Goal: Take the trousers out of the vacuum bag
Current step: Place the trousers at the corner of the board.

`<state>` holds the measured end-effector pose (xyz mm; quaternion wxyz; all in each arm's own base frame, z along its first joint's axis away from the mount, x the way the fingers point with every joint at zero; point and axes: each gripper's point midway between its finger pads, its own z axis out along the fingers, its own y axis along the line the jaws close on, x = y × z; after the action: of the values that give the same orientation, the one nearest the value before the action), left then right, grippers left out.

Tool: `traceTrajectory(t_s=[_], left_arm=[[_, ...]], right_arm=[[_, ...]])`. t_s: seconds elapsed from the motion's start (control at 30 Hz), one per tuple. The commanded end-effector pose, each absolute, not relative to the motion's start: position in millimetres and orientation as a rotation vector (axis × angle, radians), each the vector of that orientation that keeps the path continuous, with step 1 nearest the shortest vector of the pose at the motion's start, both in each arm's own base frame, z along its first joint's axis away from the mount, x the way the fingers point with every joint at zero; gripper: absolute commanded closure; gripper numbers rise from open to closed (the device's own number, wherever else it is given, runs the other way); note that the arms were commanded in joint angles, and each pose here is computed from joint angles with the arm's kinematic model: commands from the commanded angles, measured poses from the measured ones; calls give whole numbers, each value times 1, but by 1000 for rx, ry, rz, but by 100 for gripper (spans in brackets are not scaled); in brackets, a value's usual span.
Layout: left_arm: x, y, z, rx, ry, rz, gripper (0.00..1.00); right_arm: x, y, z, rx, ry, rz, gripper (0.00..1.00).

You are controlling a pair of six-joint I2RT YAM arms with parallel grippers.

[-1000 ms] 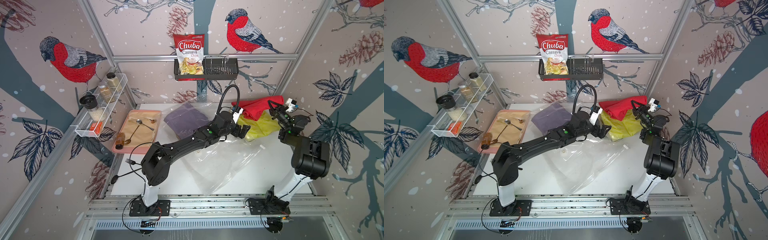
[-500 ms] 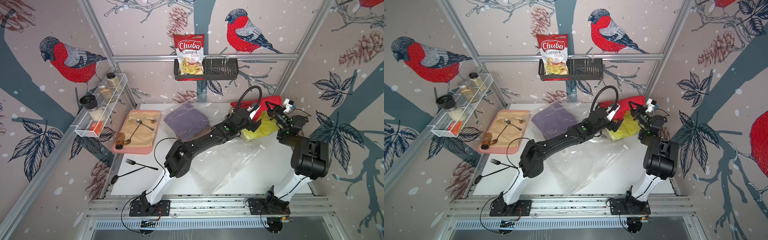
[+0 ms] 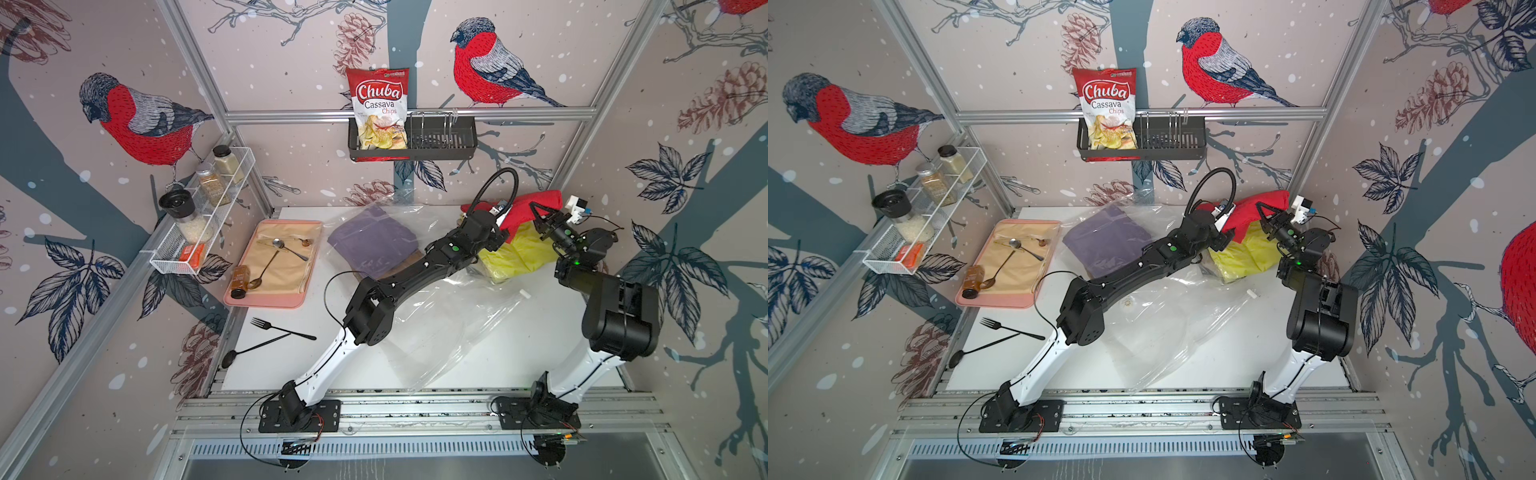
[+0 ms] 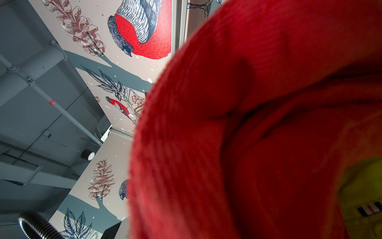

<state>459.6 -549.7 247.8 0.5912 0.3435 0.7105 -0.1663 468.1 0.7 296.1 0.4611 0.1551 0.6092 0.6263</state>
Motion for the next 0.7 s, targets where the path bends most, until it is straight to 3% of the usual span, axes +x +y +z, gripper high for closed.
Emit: traceTrajectory(t_s=[0.0, 0.2, 0.43, 0.67], left_arm=[[466, -544, 248, 811, 1649, -378, 55], [461, -544, 270, 839, 1599, -381, 99], [461, -536, 265, 862, 1613, -327, 100], [458, -535, 265, 860, 1618, -345, 100]], right_arm=[[463, 4, 310, 292, 1479, 1515, 100], [467, -2, 303, 318, 1514, 1471, 98], [473, -24, 290, 401, 1586, 1313, 63], [464, -70, 280, 516, 1566, 1246, 39]])
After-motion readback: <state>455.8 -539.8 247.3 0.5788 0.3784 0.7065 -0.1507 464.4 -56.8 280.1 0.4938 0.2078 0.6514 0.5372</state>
